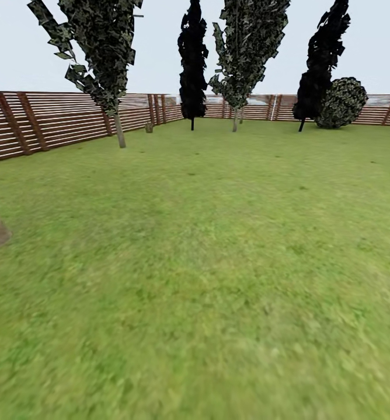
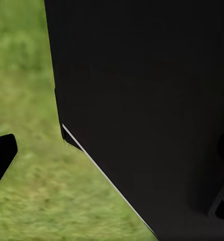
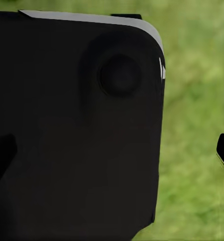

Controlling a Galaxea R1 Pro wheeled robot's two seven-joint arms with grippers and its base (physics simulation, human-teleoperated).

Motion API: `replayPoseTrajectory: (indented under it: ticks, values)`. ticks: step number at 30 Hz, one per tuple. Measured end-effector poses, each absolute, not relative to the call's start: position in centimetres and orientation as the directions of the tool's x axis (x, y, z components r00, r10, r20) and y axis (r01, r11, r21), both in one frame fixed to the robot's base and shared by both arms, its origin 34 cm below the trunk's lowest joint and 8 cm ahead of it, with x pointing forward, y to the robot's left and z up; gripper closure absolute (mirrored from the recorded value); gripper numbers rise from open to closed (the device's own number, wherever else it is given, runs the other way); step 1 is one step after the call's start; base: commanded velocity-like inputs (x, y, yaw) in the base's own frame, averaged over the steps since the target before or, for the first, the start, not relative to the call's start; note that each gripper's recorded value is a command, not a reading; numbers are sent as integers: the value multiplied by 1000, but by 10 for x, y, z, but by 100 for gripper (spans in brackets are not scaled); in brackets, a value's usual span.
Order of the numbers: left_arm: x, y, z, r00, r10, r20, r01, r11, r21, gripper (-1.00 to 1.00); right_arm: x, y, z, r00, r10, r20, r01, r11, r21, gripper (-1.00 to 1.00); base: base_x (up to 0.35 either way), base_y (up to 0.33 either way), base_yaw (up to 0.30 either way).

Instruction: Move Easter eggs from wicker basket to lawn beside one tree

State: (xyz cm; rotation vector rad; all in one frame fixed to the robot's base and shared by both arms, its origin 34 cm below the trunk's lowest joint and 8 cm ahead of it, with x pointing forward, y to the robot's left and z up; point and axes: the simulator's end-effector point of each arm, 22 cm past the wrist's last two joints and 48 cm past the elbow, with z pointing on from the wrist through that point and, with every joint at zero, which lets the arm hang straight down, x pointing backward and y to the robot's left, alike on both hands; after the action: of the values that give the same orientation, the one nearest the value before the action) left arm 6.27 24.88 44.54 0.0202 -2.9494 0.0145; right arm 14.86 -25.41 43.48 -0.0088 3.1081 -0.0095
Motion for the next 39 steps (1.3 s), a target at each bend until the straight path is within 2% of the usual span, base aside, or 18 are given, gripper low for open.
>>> replayPoseTrajectory:
  ticks: [39]
  values:
    - [63, 249, 445, -982, -13, 191, -15, 1000, -8, -100, 149, -254, 435, -999, -6, -33, -6, 1000, -6, -100, 340, 0, 0]
